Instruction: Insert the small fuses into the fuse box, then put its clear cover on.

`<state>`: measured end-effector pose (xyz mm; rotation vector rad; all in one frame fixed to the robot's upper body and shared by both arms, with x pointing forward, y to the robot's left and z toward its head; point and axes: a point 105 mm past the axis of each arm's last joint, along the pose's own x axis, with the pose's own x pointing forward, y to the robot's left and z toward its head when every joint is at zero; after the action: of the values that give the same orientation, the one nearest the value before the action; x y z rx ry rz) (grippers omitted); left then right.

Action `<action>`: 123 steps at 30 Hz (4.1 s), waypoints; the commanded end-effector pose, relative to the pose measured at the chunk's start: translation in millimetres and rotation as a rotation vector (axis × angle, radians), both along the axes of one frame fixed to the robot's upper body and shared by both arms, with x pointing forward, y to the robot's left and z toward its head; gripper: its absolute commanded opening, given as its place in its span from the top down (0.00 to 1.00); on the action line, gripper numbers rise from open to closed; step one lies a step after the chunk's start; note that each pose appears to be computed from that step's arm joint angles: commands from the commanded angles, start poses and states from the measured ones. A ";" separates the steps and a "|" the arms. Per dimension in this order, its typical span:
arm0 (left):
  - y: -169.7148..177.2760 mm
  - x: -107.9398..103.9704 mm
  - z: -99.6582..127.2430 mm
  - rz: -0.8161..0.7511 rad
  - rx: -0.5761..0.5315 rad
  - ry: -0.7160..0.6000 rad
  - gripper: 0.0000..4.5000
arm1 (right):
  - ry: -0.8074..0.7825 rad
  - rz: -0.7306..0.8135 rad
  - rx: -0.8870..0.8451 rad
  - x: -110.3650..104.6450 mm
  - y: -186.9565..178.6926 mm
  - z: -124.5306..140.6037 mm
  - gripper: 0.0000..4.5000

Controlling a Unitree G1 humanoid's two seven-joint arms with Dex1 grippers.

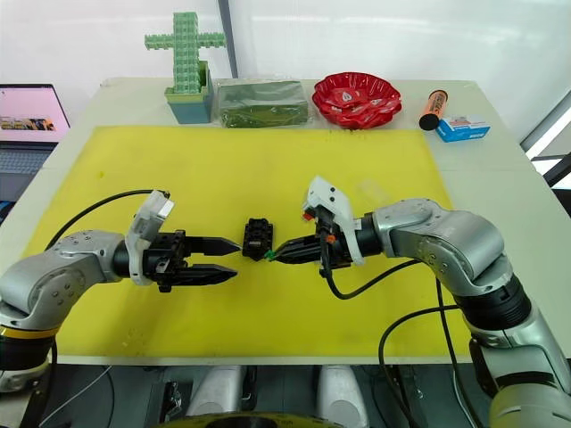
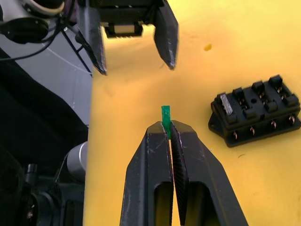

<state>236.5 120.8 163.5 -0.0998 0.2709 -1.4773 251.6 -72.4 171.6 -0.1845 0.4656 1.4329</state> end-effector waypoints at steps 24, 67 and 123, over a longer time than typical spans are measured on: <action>39.7 -9.4 7.5 0.206 0.001 -0.092 0.37 | -0.356 0.009 -0.081 45.1 38.4 58.9 1.00; 26.3 8.9 -4.9 0.300 -0.017 -0.178 0.37 | -0.368 0.118 -0.492 59.1 70.4 14.0 1.00; 5.0 49.7 -31.9 0.223 0.098 -0.497 0.37 | -0.349 0.118 -0.539 63.6 68.8 -5.7 1.00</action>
<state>285.7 128.3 125.9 0.2760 -0.0333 -1.2150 315.1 -5.1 165.4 -0.8885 0.5579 1.3243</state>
